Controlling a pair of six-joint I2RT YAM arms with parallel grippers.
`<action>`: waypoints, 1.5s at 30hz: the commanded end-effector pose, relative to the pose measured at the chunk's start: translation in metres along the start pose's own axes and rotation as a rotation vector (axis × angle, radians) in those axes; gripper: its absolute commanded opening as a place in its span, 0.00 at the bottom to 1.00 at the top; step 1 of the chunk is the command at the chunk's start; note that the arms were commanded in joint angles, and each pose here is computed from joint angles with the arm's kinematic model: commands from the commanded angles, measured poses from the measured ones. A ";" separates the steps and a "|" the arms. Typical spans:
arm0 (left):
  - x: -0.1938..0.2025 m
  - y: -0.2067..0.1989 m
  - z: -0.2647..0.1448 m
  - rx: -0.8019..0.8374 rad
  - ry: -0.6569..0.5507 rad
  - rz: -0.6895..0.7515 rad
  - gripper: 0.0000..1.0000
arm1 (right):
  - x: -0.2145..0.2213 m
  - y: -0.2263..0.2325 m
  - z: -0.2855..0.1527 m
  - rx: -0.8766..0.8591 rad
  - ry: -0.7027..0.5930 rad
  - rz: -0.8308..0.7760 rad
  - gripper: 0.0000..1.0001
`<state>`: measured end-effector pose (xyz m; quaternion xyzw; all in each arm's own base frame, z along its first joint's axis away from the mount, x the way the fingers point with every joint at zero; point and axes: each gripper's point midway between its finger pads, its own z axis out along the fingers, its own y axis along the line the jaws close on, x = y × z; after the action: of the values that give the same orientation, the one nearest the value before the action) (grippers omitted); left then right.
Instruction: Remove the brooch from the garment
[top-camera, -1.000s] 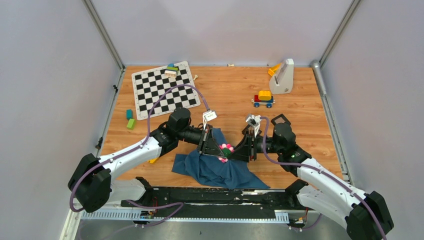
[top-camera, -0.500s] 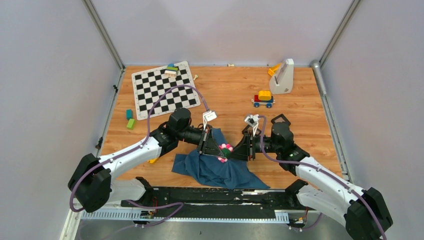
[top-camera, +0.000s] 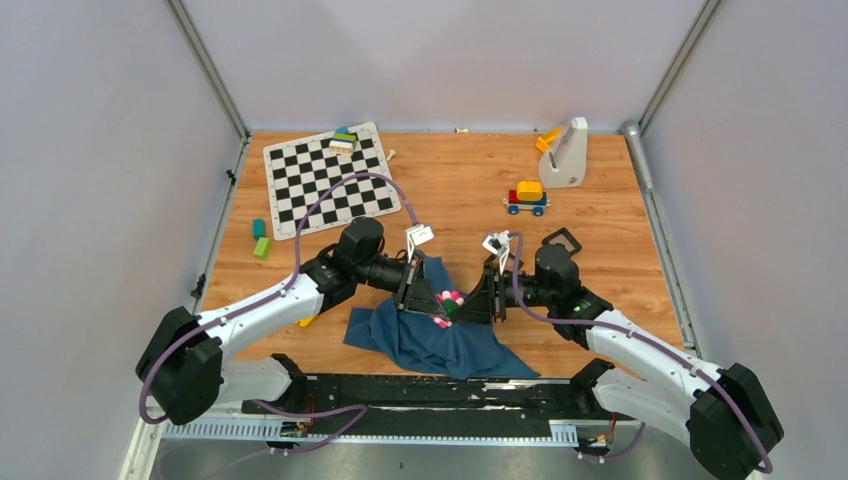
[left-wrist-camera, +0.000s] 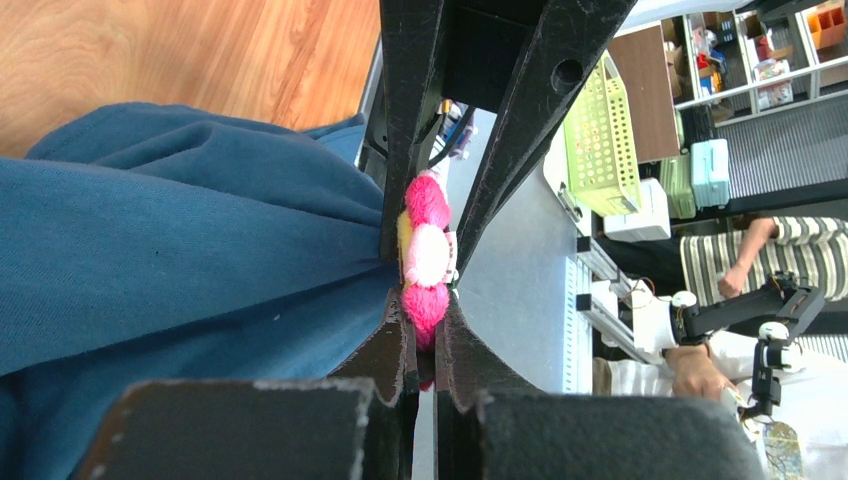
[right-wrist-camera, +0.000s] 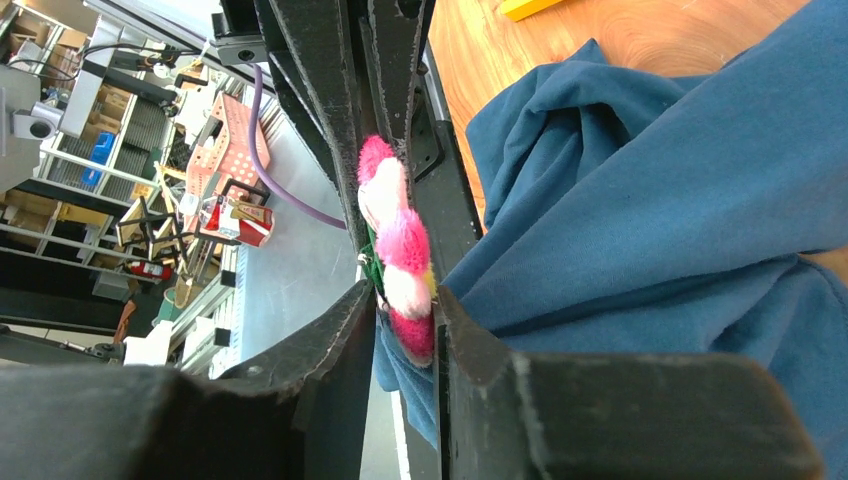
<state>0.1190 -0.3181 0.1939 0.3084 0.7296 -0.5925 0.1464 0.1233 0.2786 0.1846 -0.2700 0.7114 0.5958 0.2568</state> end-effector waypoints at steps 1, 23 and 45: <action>-0.020 -0.030 0.005 0.100 -0.046 0.136 0.00 | -0.014 0.008 0.008 -0.005 -0.030 -0.055 0.26; -0.014 -0.027 0.002 0.069 -0.037 0.147 0.00 | -0.020 0.026 -0.014 0.011 -0.143 -0.135 0.43; -0.013 -0.031 -0.001 0.078 -0.026 0.158 0.00 | -0.022 0.018 -0.019 0.033 -0.174 -0.130 0.36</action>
<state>0.1118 -0.3230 0.2004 0.3381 0.7084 -0.5972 0.1646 0.1228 0.2613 0.2119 -0.2542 0.6837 0.5842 0.3559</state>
